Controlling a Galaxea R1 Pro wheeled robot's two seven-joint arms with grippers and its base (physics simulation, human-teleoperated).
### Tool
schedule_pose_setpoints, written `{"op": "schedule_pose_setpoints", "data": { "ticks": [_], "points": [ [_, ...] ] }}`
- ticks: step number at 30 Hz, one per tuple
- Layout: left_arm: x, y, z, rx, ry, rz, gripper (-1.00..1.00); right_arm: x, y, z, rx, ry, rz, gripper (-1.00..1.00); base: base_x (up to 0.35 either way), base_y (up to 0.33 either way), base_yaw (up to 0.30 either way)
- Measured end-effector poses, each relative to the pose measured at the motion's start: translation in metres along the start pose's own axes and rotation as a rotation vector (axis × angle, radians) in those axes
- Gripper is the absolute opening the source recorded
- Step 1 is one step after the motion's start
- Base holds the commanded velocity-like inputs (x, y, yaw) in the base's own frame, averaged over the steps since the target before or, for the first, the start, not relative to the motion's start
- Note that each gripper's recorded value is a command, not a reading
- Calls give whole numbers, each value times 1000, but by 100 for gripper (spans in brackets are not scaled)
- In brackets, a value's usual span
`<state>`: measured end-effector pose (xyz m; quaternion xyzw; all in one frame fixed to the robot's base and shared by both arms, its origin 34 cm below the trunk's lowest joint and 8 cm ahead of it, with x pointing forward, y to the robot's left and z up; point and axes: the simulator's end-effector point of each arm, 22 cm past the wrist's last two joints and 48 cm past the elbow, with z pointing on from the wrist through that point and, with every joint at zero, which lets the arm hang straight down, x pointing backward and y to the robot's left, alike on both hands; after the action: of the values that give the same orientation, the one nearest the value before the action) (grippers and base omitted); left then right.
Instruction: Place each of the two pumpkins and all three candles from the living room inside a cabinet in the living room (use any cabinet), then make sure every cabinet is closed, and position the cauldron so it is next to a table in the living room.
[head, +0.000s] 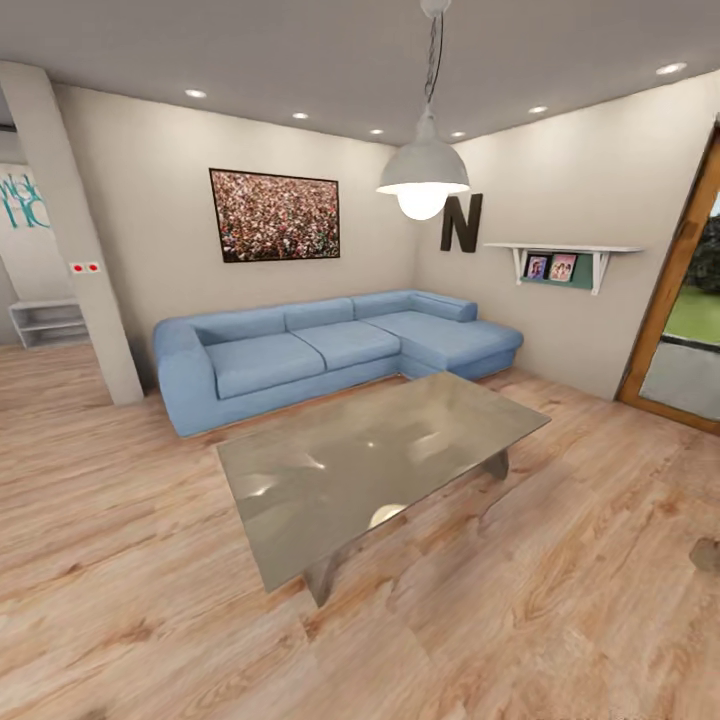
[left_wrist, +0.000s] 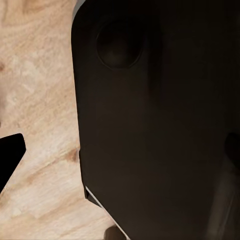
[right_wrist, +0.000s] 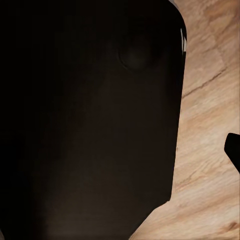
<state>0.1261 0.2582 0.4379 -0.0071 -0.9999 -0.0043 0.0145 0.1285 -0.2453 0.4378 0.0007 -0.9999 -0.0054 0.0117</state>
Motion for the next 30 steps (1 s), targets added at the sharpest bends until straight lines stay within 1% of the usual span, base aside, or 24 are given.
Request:
{"op": "schedule_pose_setpoints", "data": {
  "ticks": [6, 10, 30],
  "points": [
    [0, 0, 0, 0, 0, 0, 100, -1, 0, 0, 0, -3, 0, 100, 220, 152, -291],
    [0, 0, 0, 0, 0, 0, 100, -5, 0, 0, 0, -21, 0, 100, 159, 148, -291],
    [0, 0, 0, 0, 0, 0, 100, -6, 0, 0, 0, -27, 1, 100, 9, 11, -290]
  ]
}}
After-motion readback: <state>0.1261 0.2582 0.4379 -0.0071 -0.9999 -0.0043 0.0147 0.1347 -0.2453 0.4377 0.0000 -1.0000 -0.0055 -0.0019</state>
